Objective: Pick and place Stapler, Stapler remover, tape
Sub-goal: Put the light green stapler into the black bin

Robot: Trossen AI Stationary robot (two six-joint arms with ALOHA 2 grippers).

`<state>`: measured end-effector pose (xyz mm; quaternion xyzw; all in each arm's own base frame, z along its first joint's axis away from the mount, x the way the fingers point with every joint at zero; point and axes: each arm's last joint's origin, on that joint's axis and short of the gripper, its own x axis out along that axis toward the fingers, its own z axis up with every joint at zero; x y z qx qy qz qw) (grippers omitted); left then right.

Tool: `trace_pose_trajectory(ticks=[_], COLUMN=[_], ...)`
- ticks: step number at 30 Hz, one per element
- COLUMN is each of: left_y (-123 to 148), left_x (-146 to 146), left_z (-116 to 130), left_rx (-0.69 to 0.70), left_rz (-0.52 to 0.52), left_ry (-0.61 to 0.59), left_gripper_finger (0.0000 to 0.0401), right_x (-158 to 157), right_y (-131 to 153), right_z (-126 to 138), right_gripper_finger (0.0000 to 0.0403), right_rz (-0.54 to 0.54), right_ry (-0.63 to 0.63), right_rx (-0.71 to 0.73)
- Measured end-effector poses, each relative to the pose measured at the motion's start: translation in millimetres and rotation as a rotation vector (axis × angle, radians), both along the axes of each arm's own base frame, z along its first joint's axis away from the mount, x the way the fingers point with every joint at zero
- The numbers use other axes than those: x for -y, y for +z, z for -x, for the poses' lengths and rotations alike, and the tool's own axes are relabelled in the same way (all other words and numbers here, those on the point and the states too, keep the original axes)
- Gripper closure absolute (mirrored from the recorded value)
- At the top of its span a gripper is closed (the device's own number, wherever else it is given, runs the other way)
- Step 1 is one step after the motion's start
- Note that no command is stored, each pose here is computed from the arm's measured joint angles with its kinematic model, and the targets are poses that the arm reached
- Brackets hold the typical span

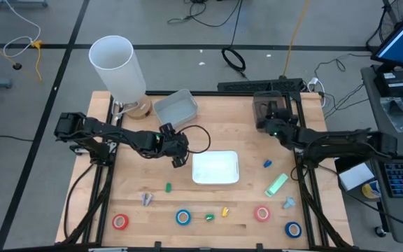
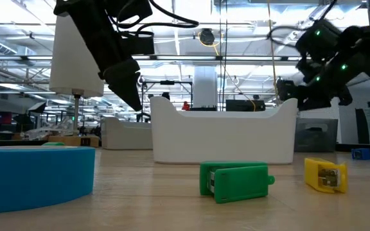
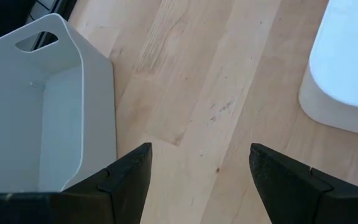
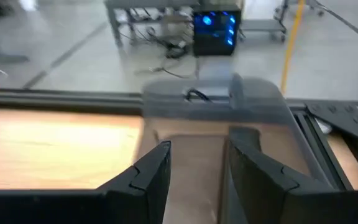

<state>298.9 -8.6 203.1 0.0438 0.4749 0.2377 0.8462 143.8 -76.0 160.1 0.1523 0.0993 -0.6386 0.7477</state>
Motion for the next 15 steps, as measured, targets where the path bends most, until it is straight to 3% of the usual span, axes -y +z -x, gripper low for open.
trace_pose_trajectory(ticks=[3, 7, 15], left_y=[0, 0, 0], left_x=[3, 9, 39], left_z=[0, 0, 4], left_rx=[0.001, 0.003, 0.020], left_rz=[0.001, 0.003, 0.020], left_ry=[-0.008, -0.025, -0.095], left_gripper_finger=[0.0132, 0.0132, 0.0132], right_x=[-6, -17, -40], right_y=[11, 25, 39], right_z=[2, 4, 9], right_gripper_finger=[0.0261, 0.0271, 0.0289], right_rz=[0.024, 0.020, -0.016], right_ry=[0.067, 0.245, 0.819], right_rx=[0.040, 0.101, 0.099])
